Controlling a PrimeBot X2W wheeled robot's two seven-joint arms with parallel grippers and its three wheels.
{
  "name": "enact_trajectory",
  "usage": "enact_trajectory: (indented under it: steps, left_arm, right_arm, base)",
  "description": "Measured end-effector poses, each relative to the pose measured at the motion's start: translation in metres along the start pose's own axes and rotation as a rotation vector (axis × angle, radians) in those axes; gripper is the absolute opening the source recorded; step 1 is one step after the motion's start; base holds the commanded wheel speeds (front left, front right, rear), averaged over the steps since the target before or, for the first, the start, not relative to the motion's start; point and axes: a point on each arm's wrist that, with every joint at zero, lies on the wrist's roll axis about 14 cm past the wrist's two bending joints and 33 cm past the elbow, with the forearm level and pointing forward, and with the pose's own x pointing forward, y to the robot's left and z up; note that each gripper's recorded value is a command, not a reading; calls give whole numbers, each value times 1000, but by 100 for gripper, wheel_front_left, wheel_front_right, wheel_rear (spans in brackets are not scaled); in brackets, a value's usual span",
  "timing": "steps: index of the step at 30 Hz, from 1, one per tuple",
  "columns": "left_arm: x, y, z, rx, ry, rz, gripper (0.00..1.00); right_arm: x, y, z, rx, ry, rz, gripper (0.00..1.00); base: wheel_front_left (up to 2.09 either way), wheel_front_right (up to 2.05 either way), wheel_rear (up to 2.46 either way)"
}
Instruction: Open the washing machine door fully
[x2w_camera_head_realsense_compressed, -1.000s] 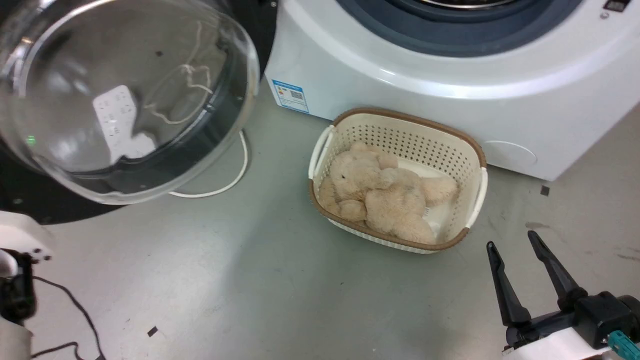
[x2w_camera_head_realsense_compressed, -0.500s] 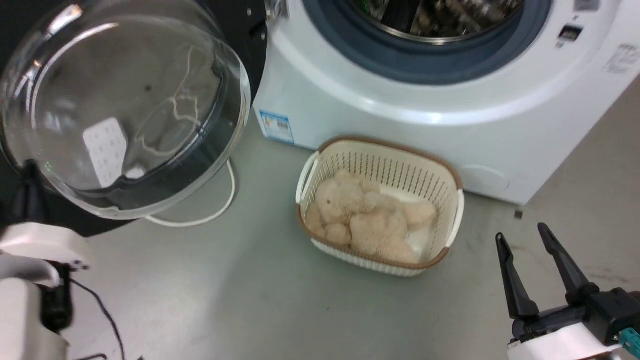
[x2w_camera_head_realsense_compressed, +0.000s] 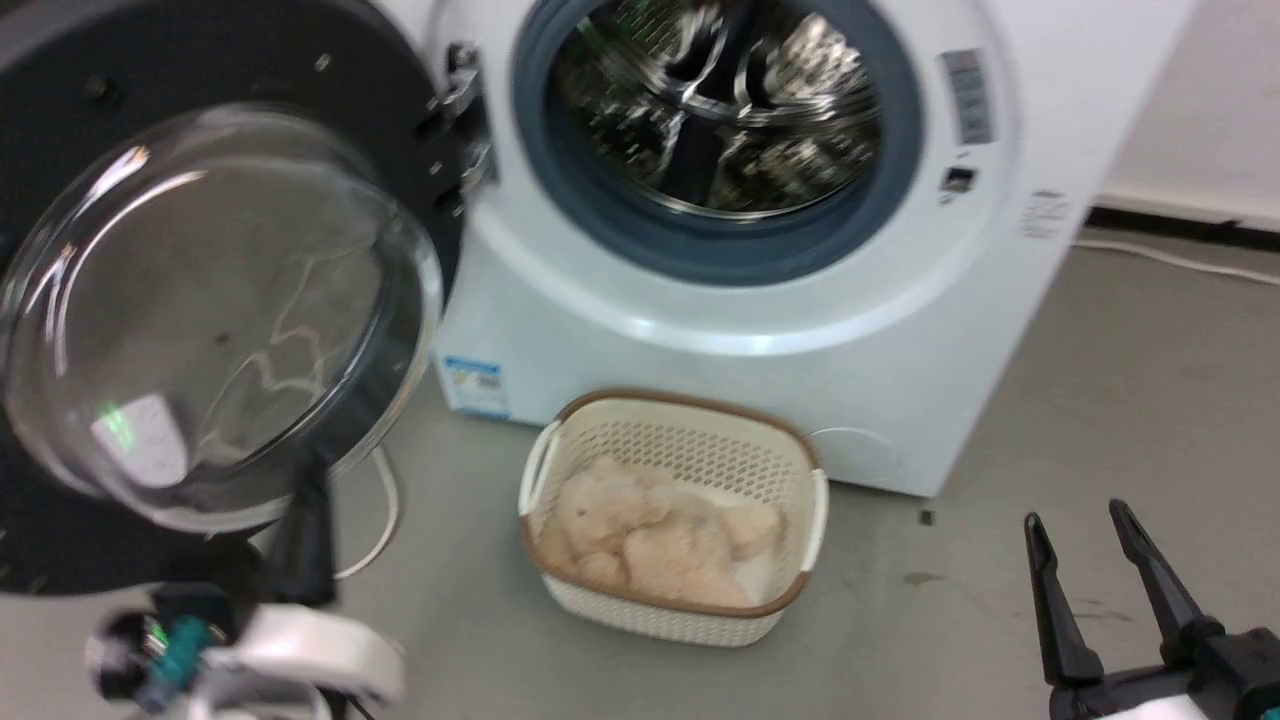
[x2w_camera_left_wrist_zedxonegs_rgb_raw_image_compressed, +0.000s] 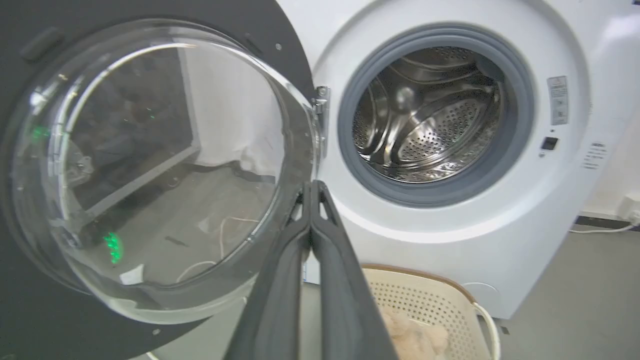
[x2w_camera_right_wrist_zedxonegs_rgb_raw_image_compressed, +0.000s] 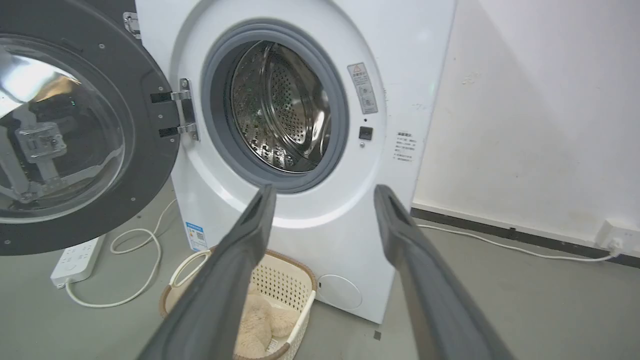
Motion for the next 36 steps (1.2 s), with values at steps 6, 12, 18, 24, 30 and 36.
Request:
enact_trajectory:
  steps: [6, 12, 18, 24, 30, 36]
  left_arm:
    - [-23, -53, -27, -34, 77, -128, 47]
    - [-38, -75, -45, -26, 114, -159, 100]
    - [-46, -85, -50, -11, 124, -177, 100]
    - [-46, -87, -50, 0, 120, -183, 100]
    - [-46, -89, -49, 5, 111, -195, 100]
    - [-47, -90, -50, 5, 114, -196, 100]
  right_arm:
    - [-26, -21, 11, -13, -17, -75, 100]
    - [-43, -32, 14, 4, -20, -124, 100]
    - [-51, -37, 13, 9, -13, -146, 100]
    - [-54, -37, 8, 12, 2, -151, 100]
    - [-54, -36, 1, 17, 23, -147, 100]
    - [-57, -35, -9, 31, 55, -147, 100]
  base:
    - [0, 0, 0]
    - [0, 0, 0]
    - [0, 0, 0]
    - [0, 0, 0]
    - [0, 0, 0]
    - [0, 0, 0]
